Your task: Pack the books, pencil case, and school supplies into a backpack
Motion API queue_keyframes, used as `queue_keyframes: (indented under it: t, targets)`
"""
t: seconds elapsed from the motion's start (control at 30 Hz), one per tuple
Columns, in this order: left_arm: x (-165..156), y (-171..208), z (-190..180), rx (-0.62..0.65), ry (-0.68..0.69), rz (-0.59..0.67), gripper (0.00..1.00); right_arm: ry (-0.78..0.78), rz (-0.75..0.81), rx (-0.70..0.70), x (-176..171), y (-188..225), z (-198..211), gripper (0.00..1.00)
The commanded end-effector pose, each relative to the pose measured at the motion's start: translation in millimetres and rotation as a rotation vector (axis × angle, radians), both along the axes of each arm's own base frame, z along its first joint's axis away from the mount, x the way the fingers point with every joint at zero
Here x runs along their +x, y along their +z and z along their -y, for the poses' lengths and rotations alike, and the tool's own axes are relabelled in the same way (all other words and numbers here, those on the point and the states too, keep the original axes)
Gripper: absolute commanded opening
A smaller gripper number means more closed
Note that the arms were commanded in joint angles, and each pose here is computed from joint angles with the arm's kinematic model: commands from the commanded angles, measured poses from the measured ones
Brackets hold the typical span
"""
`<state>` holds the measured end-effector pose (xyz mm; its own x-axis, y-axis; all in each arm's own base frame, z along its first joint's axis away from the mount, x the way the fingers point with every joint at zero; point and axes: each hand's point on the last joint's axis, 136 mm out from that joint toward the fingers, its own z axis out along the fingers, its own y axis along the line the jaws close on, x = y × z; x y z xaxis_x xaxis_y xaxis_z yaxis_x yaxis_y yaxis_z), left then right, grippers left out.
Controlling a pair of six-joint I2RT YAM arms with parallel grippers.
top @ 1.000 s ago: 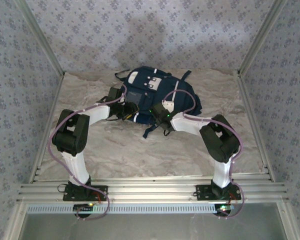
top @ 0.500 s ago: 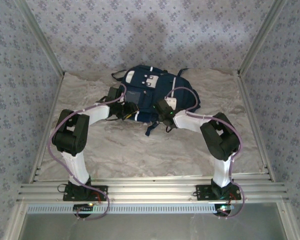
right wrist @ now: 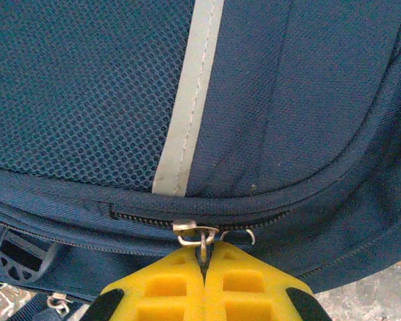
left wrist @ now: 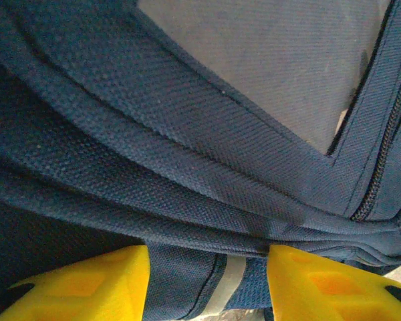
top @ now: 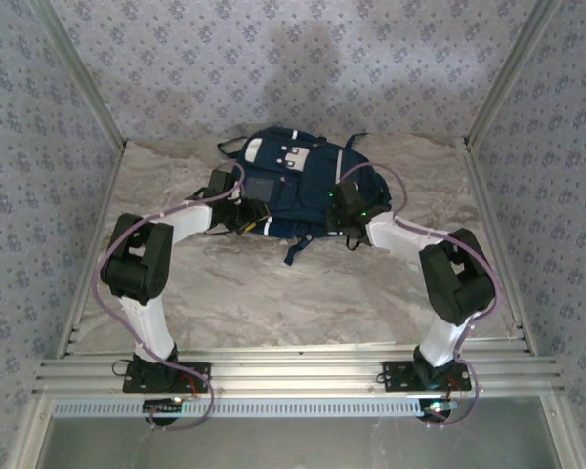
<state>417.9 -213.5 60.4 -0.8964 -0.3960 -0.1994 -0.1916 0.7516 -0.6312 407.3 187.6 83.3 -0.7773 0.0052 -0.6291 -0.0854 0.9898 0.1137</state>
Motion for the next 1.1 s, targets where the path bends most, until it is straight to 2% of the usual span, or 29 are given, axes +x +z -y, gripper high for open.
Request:
queue_keyframes:
  t: [0.0,0.27,0.43,0.53,0.73,0.93,1.07]
  targets:
    - [3,13,-9,0.019,0.016,0.013,0.5,0.031,-0.014,-0.017,1,3,18,0.0]
    - [5,15,-13,0.039,0.012,0.012,0.5,0.103,-0.158,-0.11,4,-15,52,0.0]
    - [3,23,-10,0.006,0.013,0.012,0.5,0.112,-0.145,-0.075,20,-3,59,0.0]
    - [-2,38,4,-0.099,0.039,0.03,0.5,0.171,-0.159,-0.004,18,-1,37,0.0]
    - [-11,68,40,-0.224,0.121,0.124,0.51,0.268,-0.181,0.135,4,5,-17,0.0]
    - [-12,59,57,-0.277,0.221,0.11,0.52,0.349,-0.191,0.228,-13,14,-69,0.0]
    - [-15,47,51,-0.278,0.288,0.084,0.52,0.408,-0.18,0.279,-25,27,-103,0.0]
